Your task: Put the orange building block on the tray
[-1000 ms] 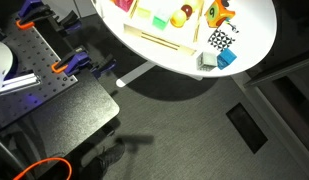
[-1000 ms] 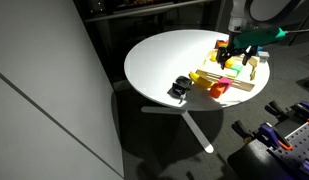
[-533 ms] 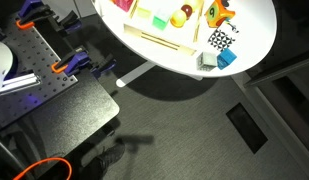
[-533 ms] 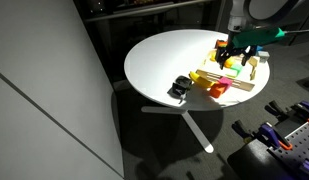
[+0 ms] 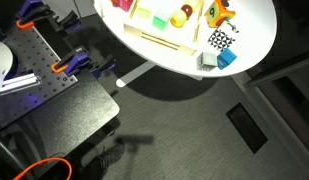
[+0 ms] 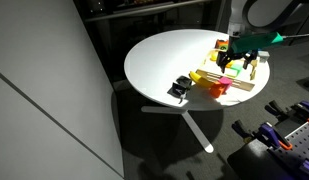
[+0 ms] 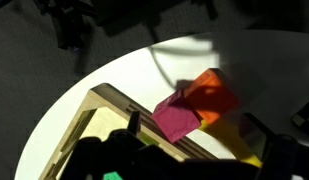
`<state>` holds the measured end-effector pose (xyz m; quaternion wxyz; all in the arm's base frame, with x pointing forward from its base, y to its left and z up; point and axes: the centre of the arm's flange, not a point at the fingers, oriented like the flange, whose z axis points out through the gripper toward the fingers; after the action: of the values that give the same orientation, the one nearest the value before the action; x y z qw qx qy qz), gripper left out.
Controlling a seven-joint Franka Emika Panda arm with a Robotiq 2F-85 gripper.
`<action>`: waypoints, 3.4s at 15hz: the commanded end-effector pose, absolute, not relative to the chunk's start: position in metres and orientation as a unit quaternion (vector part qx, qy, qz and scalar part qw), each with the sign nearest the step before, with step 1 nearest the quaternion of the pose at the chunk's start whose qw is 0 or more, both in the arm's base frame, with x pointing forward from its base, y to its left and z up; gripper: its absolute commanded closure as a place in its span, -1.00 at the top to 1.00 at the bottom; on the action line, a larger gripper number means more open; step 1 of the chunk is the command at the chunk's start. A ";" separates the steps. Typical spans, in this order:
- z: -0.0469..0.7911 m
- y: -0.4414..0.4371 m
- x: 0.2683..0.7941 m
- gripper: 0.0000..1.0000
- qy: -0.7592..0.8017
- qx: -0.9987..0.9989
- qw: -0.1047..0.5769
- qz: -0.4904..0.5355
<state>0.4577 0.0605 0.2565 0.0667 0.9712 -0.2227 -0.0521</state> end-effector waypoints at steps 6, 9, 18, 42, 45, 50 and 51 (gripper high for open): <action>0.216 0.069 0.463 1.00 -0.260 0.959 0.107 -0.026; 0.206 0.074 0.467 1.00 -0.272 0.955 0.113 -0.009; 0.181 0.070 0.491 1.00 -0.316 0.943 0.106 0.027; 0.152 0.092 0.491 1.00 -0.416 0.906 0.067 -0.045; 0.145 0.092 0.489 1.00 -0.415 0.906 0.070 -0.046; 0.138 0.091 0.487 0.47 -0.406 0.910 0.073 -0.047; 0.139 0.091 0.487 0.42 -0.404 0.911 0.072 -0.046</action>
<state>0.4844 0.0892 0.1372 0.0740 0.9099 -0.4052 -0.0494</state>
